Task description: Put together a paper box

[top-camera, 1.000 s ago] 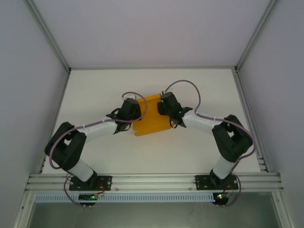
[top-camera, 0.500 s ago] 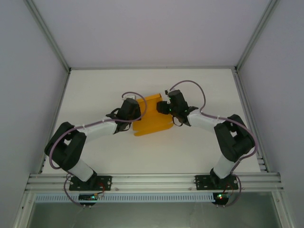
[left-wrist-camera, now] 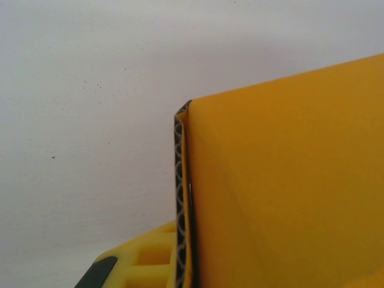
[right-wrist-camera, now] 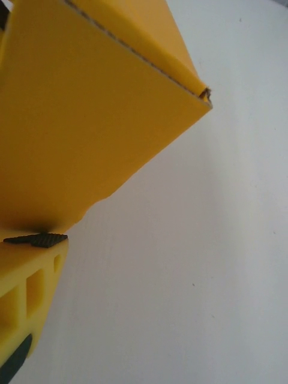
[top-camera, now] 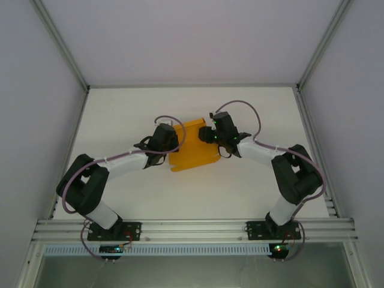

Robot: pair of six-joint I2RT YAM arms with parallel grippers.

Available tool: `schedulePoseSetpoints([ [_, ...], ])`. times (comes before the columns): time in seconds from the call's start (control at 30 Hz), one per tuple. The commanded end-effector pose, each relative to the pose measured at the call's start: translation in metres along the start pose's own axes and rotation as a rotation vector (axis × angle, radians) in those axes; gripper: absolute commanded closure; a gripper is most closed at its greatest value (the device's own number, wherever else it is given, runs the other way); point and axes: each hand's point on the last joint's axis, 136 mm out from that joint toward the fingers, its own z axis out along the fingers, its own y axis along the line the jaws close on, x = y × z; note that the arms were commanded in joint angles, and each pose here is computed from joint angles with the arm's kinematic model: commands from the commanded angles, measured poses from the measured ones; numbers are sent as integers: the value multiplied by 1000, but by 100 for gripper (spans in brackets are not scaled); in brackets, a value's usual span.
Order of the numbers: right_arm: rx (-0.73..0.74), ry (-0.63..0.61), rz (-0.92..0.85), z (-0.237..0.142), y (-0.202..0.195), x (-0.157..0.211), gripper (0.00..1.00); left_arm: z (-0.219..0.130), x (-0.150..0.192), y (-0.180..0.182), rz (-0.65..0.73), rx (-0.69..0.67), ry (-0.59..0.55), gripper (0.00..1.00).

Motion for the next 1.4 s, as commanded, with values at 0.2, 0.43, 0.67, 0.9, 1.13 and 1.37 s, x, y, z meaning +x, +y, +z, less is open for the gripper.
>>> schedulePoseSetpoints([
  [0.2,481,-191,-105,1,-61,-26,78,-9,-3,-11,-1,10,25,100],
  [0.43,780,-145,-157,-12,-96,-19,95,-9,-2,-4,-43,-50,49,100],
  [0.67,968,-99,-334,-23,-111,-24,89,-10,-6,4,-55,-117,56,100],
  [0.9,1045,-111,-420,-32,-114,-29,90,-6,-6,5,-59,-130,65,100],
  [1.13,1001,-159,-320,-29,-111,-34,91,-5,-5,4,-67,-126,68,100],
  [1.37,592,-265,-361,-14,-46,-44,63,-3,0,4,-70,-124,79,100],
])
